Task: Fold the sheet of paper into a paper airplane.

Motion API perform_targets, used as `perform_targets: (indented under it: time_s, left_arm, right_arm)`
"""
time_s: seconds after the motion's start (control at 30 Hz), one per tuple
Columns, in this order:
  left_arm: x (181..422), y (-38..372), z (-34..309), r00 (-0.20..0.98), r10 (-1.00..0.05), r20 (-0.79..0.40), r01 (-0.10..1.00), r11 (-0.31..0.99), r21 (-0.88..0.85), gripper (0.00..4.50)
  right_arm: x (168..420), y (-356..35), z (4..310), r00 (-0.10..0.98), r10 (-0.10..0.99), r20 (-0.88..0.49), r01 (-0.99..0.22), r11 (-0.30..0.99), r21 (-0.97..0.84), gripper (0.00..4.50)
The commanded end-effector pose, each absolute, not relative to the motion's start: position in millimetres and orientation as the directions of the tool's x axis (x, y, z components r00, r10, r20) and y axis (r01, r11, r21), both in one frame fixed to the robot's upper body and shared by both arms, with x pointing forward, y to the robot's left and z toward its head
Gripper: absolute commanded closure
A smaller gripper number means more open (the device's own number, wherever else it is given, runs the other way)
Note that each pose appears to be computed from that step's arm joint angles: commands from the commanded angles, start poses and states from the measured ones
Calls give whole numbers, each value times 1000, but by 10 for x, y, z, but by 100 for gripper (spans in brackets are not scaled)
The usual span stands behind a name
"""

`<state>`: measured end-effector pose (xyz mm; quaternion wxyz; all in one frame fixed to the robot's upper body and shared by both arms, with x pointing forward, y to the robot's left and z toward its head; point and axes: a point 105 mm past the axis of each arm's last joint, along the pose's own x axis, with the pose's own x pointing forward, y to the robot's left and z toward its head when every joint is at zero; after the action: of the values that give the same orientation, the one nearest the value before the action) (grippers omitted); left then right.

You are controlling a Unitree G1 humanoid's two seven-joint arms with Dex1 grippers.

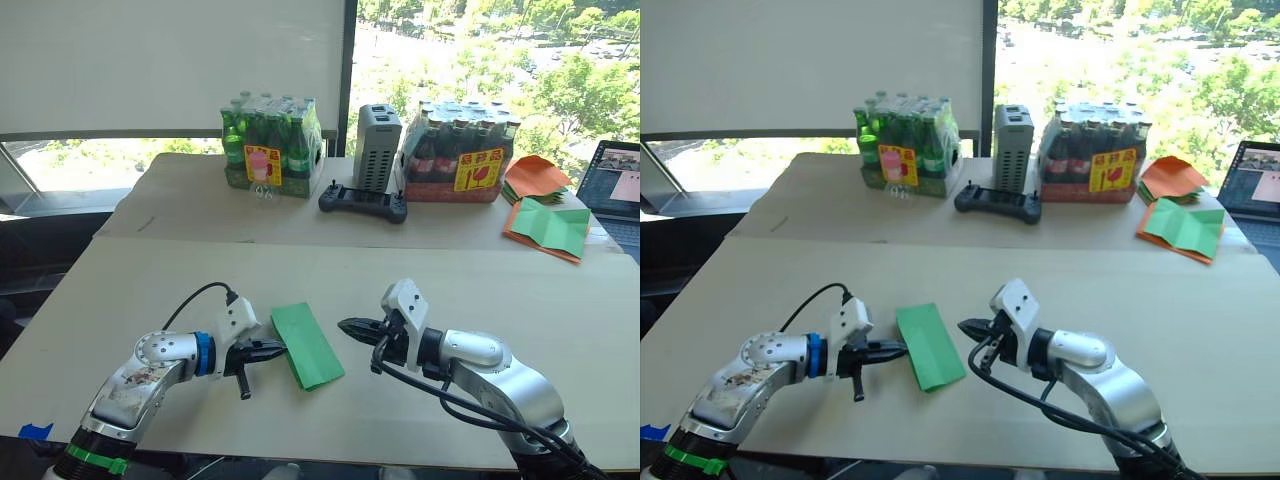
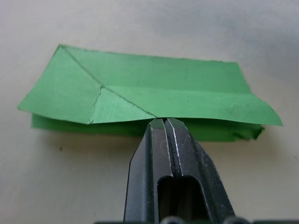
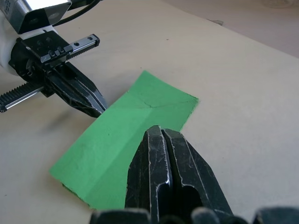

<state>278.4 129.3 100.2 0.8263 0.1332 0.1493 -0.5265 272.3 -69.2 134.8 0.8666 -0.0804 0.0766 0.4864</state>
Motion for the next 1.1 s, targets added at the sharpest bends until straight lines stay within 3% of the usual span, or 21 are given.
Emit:
perform_targets:
  time_s: [0.03,0.2,0.37,0.67,0.93,1.1]
  left_arm:
    - [2851,1184,1128,388,-851,-354,921,371,116,450]
    - [2986,926,1321,347,-891,-293,937,311,161,450]
    - [3122,625,1283,276,-918,-286,957,237,165,450]
    - [3063,643,1235,253,-914,-318,963,205,177,450]
    - [2898,1041,1031,308,-863,-402,952,278,131,450]
    - [2764,1212,803,329,-837,-437,939,339,58,450]
  right_arm:
    - [2718,-663,1500,521,840,-150,-853,513,-92,449]
    - [2773,-659,1716,535,843,-58,-844,531,-67,449]
    - [2824,-554,1859,513,859,-6,-857,511,-58,449]
    - [3160,-586,1359,594,770,-234,-804,562,-194,449]
    - [3200,-721,997,604,707,-368,-796,563,-223,449]
    - [3212,-809,928,619,682,-390,-781,589,-209,449]
